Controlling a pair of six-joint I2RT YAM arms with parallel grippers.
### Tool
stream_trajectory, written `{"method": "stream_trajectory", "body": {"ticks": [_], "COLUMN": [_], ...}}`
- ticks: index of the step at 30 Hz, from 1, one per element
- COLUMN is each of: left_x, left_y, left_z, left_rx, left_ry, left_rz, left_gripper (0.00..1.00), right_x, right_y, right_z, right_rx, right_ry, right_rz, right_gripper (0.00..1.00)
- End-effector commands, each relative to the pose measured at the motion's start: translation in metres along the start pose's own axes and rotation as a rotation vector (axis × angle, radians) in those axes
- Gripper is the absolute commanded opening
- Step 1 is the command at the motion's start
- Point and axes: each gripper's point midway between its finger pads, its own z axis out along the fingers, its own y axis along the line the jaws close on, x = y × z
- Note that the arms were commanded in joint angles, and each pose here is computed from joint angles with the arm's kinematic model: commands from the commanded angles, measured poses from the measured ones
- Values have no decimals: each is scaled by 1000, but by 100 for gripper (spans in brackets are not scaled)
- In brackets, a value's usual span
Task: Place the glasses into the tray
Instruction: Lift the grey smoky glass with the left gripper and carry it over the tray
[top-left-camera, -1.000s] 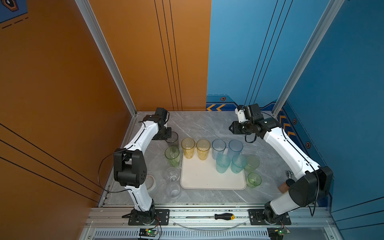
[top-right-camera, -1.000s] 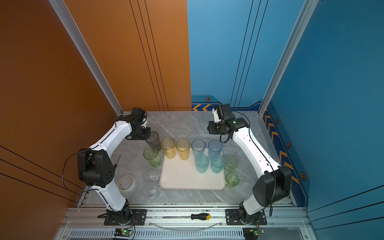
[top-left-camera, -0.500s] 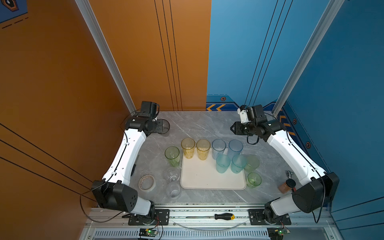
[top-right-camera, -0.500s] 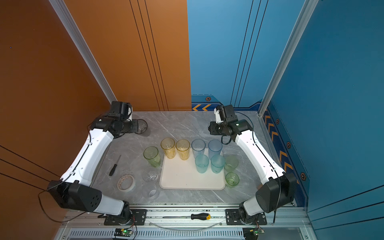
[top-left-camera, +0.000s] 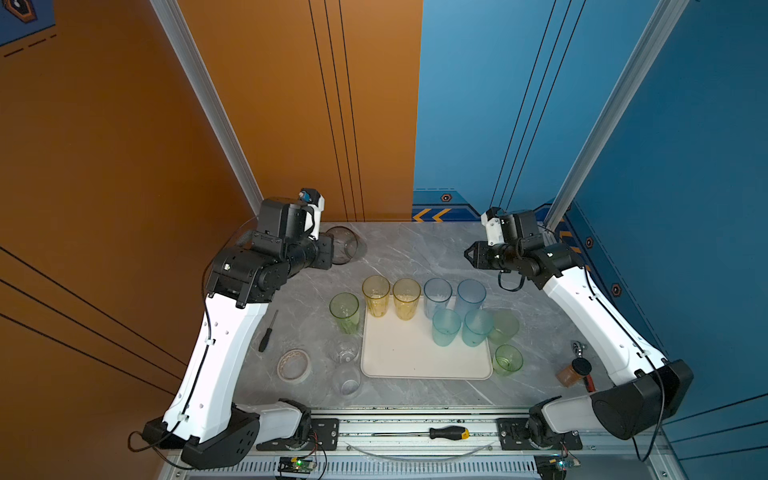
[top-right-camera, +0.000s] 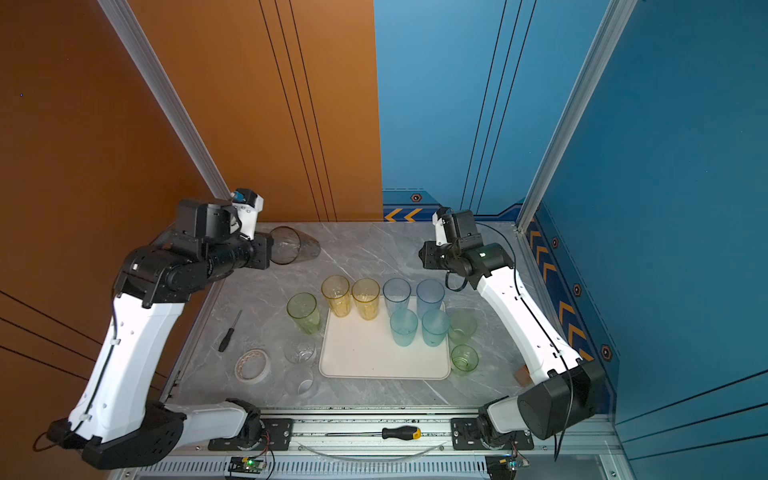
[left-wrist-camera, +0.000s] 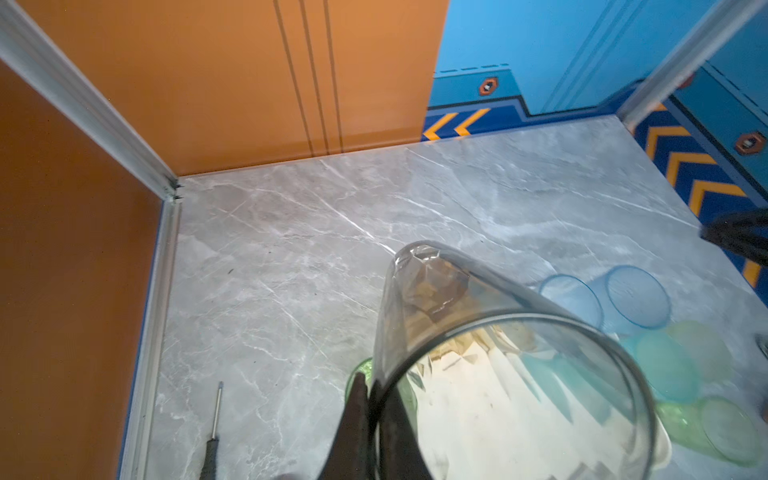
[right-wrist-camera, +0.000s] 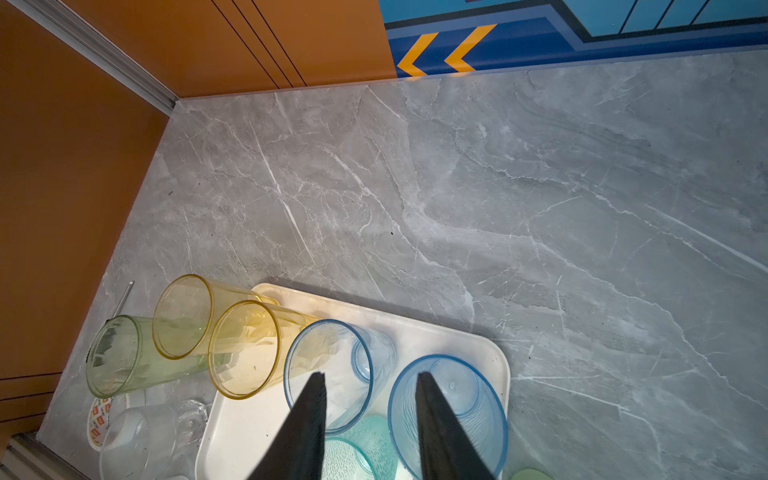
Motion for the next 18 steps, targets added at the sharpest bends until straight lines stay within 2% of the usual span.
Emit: {"method": "stream_trajectory", "body": {"ticks": [1,6,9,15,18], "left_x": [24,56,84,130,142], "left_y": [-34,-81,-101,-127,-140], "left_z": [-5,5,20,57,77], "left_rx": [102,191,195,195,209], "left_ry": [86,184,272,440,465], "left_rz": [94,225,307,356,357], "left_gripper": [8,7,7,6,6], "right_x": [-1,-3,-3,2,3], "right_y": [-1,0,2,5,7], "right_z": [-3,-6,-7,-1,3], "right_rx": [4,-4,-10,-18,-20], "right_ry": [-21,-31,-35,-16,-9], "right_rz": [22,31,35,38,36], "right_gripper": [35,35,35,35,35]}}
